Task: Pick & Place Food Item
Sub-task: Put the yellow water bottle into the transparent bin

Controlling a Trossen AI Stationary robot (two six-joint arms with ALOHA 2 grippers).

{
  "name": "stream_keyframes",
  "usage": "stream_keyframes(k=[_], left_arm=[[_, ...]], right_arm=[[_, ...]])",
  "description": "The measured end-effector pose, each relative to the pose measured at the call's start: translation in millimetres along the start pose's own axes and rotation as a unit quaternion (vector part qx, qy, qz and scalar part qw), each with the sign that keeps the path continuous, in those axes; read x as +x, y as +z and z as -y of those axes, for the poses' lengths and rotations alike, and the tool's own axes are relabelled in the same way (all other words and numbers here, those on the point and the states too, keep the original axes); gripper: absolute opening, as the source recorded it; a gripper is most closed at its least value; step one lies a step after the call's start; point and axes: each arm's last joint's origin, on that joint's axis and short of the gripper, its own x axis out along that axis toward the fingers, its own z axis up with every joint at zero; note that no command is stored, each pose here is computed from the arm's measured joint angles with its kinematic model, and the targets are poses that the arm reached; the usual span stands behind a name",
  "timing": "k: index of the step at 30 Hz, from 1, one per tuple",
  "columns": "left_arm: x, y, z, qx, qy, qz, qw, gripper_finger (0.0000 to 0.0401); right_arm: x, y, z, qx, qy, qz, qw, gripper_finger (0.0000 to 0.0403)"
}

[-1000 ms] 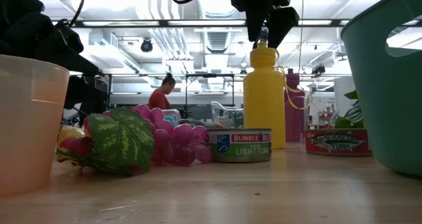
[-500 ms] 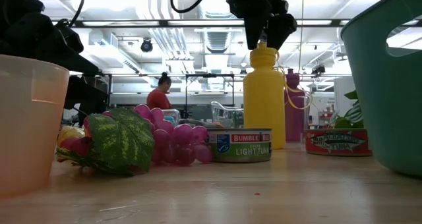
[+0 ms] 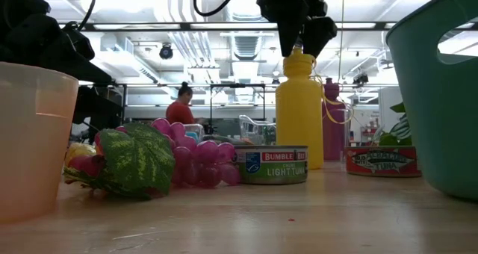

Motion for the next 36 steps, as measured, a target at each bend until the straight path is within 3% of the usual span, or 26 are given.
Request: stream_keyframes(k=[36], left_arm=[[0.0,0.0,0.0,0.000,0.000,0.000,1.000,0.0384]], right_arm=[[1.0,1.3,-0.4,0.002,0.012,-0.001,1.000,0.0400]])
